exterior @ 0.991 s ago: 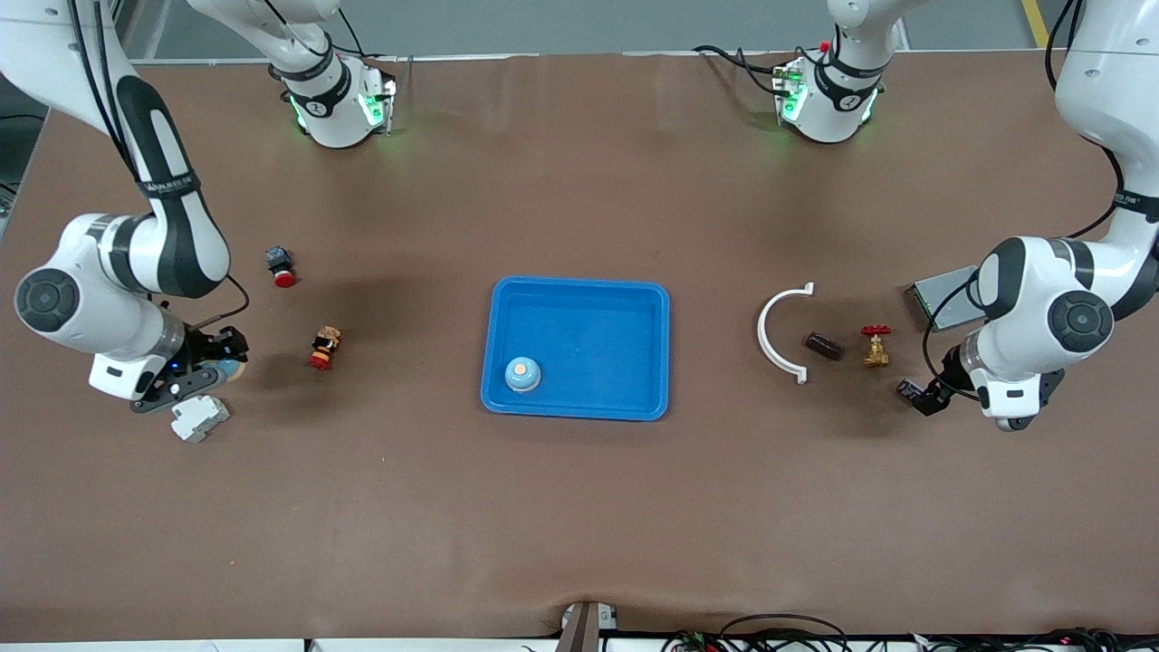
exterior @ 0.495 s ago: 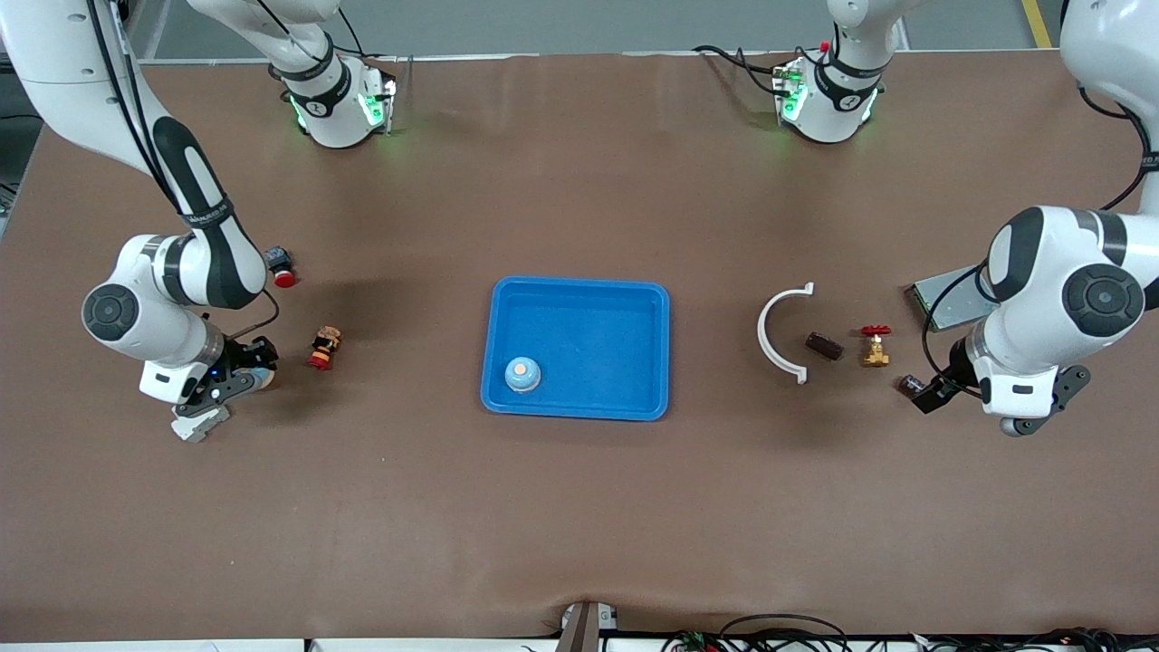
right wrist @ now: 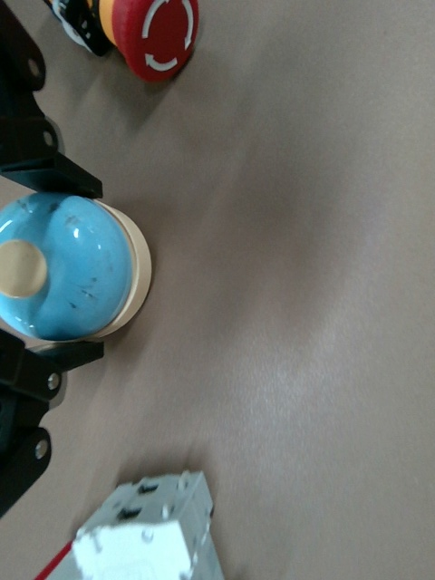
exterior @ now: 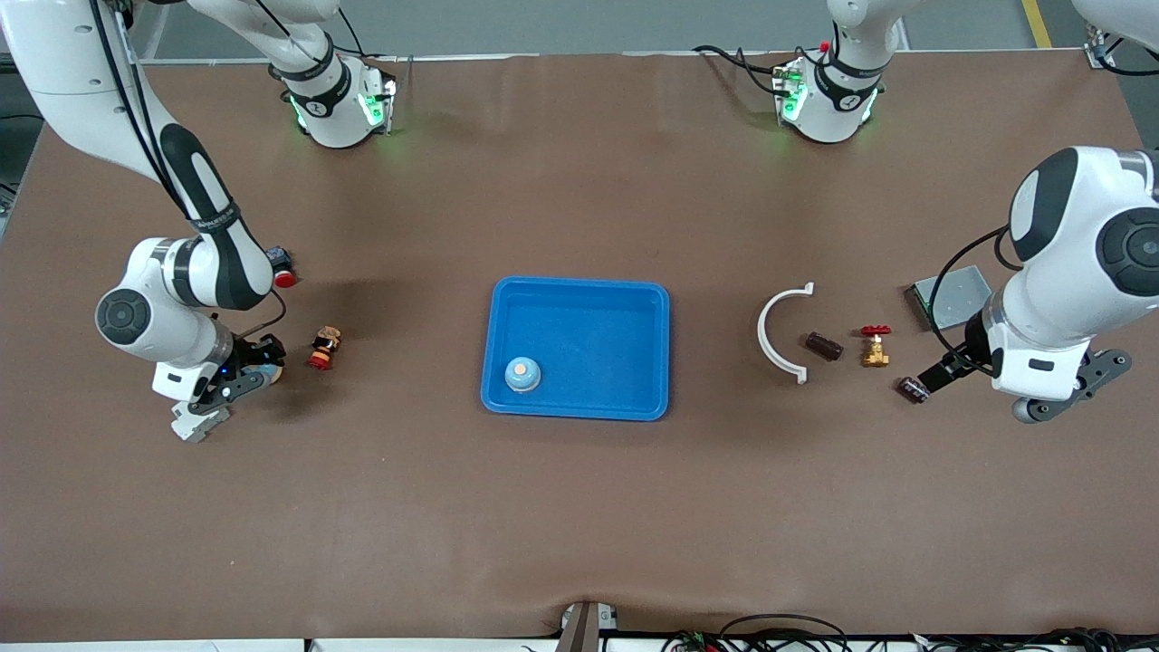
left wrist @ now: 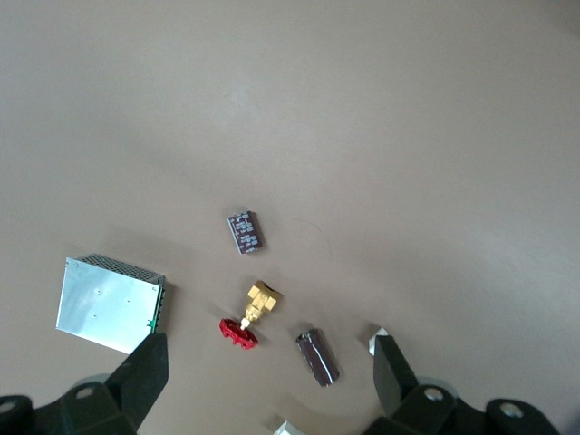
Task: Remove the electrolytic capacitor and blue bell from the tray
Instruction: 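Place the capacitor with the left gripper while the right gripper lowers the bell, then release the bell beside the red buttons with the right gripper, then move the right gripper back over the remaining bell in the tray, then grasp the second bell with the right gripper and lift it, then carry the bell and lower it beside the first bell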
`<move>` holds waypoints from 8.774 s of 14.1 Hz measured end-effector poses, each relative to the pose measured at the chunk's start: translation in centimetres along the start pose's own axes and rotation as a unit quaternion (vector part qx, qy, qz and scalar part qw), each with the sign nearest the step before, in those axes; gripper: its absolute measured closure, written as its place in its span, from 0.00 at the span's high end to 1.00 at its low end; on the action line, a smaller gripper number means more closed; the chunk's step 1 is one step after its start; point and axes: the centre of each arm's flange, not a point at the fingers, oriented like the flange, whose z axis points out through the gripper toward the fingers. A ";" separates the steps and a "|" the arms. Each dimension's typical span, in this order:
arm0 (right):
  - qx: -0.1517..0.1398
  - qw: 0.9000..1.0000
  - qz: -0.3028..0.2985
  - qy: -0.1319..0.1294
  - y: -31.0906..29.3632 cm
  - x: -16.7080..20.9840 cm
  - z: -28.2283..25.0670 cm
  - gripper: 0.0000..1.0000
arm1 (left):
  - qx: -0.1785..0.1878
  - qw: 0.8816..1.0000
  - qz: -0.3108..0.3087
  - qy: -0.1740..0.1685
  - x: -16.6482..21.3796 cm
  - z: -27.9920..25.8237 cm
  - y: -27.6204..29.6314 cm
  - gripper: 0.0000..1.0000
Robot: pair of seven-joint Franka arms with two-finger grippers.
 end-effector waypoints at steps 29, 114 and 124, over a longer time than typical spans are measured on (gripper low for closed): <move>0.051 0.928 0.365 0.054 -36.6 15.9 -16.6 1.00 | -0.080 0.983 0.161 -0.032 0.2 -15.5 -12.1 1.00; 0.003 0.983 0.169 0.064 -15.6 6.6 -6.6 0.66 | -0.052 0.970 0.232 -0.043 -7.6 -17.2 -10.6 1.00; 0.004 0.985 0.165 0.055 -15.8 7.8 -2.5 0.66 | -0.053 0.969 0.238 -0.041 -7.8 -17.3 -10.2 1.00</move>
